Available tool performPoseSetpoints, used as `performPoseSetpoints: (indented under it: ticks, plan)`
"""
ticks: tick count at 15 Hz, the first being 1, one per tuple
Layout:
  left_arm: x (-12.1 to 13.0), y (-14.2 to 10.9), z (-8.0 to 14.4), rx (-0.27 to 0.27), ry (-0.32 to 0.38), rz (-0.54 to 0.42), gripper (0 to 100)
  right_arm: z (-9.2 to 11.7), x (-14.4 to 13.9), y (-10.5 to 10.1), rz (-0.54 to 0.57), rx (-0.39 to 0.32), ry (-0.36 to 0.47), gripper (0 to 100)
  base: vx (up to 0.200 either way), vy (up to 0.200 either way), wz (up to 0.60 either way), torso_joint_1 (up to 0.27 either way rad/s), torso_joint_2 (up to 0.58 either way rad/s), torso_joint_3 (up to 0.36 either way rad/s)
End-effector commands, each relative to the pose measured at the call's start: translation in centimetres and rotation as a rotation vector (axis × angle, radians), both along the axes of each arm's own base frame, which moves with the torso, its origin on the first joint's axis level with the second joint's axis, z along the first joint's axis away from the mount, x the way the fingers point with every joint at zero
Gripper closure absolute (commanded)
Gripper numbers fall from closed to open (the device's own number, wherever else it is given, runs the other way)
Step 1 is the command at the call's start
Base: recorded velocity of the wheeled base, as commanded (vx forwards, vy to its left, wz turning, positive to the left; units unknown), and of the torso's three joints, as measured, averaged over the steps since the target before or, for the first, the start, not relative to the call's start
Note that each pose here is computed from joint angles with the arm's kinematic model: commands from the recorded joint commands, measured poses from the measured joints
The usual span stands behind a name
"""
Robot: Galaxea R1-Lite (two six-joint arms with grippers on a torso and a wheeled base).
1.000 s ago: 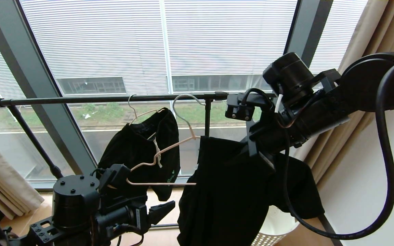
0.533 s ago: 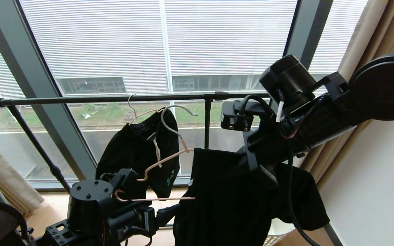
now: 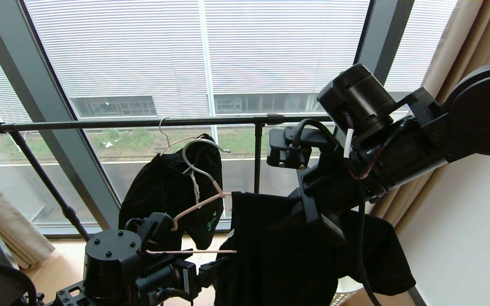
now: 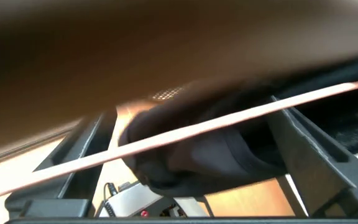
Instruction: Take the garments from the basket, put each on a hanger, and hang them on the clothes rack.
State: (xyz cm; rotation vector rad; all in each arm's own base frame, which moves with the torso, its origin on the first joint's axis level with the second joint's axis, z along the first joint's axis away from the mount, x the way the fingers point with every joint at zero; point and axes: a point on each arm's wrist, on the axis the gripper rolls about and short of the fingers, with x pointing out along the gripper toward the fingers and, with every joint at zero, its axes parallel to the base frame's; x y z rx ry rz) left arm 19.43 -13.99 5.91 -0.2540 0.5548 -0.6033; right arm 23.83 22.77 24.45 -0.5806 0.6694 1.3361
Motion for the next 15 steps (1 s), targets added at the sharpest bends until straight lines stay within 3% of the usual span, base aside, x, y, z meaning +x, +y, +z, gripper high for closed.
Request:
performPoseSetpoints:
  ticks: [1, 8, 11, 12, 15]
  plan:
    - [-0.2, -0.1, 0.0, 0.002, 0.001, -0.010, 0, 0.0, -0.2, 0.3, 0.012, 0.002, 0.000, 100, 0.000, 0.000, 0.00, 0.000, 0.00, 0.000]
    - [-0.3, -0.6, -0.4, 0.009, -0.024, 0.005, 0, -0.1, -0.5, 0.4, 0.020, 0.001, 0.004, 100, 0.000, 0.000, 0.00, 0.000, 0.00, 0.000]
    - [-0.6, -1.2, -0.9, 0.037, -0.022, 0.016, 0, -0.2, -0.5, 0.6, 0.027, 0.000, 0.003, 100, 0.000, 0.000, 0.00, 0.000, 0.00, 0.000]
    - [-0.5, -1.4, -1.1, 0.039, -0.029, 0.027, 100, -0.2, -0.5, 0.7, 0.027, -0.001, 0.005, 100, 0.000, 0.000, 0.00, 0.000, 0.00, 0.000]
    - [-0.7, -1.2, -1.1, 0.029, -0.040, 0.026, 100, -0.4, -0.6, 0.6, 0.027, -0.006, 0.010, 100, 0.000, 0.000, 0.00, 0.000, 0.00, 0.000]
